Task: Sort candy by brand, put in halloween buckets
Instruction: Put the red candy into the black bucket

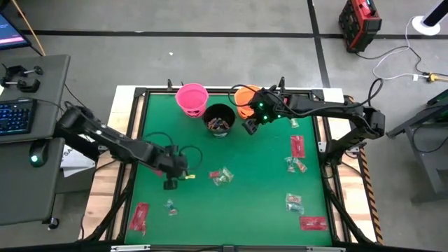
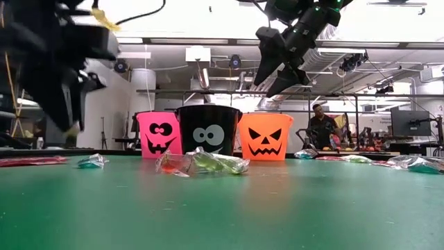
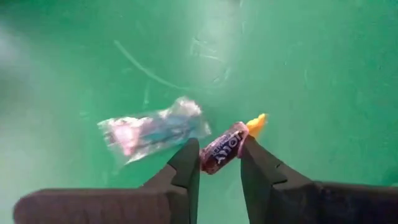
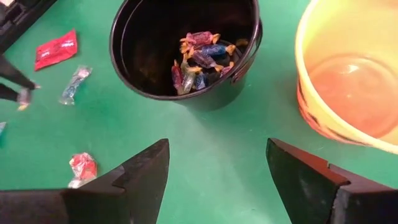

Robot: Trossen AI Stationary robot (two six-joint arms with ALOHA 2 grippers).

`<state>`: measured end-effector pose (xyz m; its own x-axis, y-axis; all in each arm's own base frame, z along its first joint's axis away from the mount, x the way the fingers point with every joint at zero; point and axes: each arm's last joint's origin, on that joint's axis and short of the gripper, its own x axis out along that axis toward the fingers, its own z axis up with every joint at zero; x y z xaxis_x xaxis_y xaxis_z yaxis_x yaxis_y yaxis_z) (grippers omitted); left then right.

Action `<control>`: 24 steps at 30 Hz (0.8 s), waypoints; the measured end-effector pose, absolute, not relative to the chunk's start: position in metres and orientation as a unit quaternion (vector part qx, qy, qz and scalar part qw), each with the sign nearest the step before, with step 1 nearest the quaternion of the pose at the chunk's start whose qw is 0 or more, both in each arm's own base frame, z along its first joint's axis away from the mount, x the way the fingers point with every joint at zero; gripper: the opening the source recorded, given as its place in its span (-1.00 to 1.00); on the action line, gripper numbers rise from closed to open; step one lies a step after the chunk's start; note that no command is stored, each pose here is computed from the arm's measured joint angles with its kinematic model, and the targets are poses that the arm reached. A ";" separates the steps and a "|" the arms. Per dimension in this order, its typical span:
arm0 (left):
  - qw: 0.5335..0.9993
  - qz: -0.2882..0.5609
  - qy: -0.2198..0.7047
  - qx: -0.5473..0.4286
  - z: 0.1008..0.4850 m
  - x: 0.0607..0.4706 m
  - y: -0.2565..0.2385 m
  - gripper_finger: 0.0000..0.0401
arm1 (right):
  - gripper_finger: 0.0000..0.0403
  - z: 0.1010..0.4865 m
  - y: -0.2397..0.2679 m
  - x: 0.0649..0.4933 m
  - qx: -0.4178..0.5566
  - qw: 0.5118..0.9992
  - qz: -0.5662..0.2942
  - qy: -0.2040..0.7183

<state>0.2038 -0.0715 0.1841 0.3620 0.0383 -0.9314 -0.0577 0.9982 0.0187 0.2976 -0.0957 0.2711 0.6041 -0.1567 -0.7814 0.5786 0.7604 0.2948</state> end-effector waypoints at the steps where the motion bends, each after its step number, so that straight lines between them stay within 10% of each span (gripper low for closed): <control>1: 0.830 0.024 0.557 -0.006 0.190 0.200 -0.069 -0.72 | 0.29 0.271 -0.096 0.298 0.270 0.854 -0.217 0.389; 6: 0.860 0.007 0.511 0.004 0.213 0.191 -0.059 -0.99 | 0.29 0.271 -0.096 0.298 0.270 0.853 -0.217 0.389; 24: 0.856 0.013 0.511 -0.072 0.227 0.217 -0.027 -0.92 | 0.29 0.293 -0.099 0.282 0.239 0.878 -0.198 0.364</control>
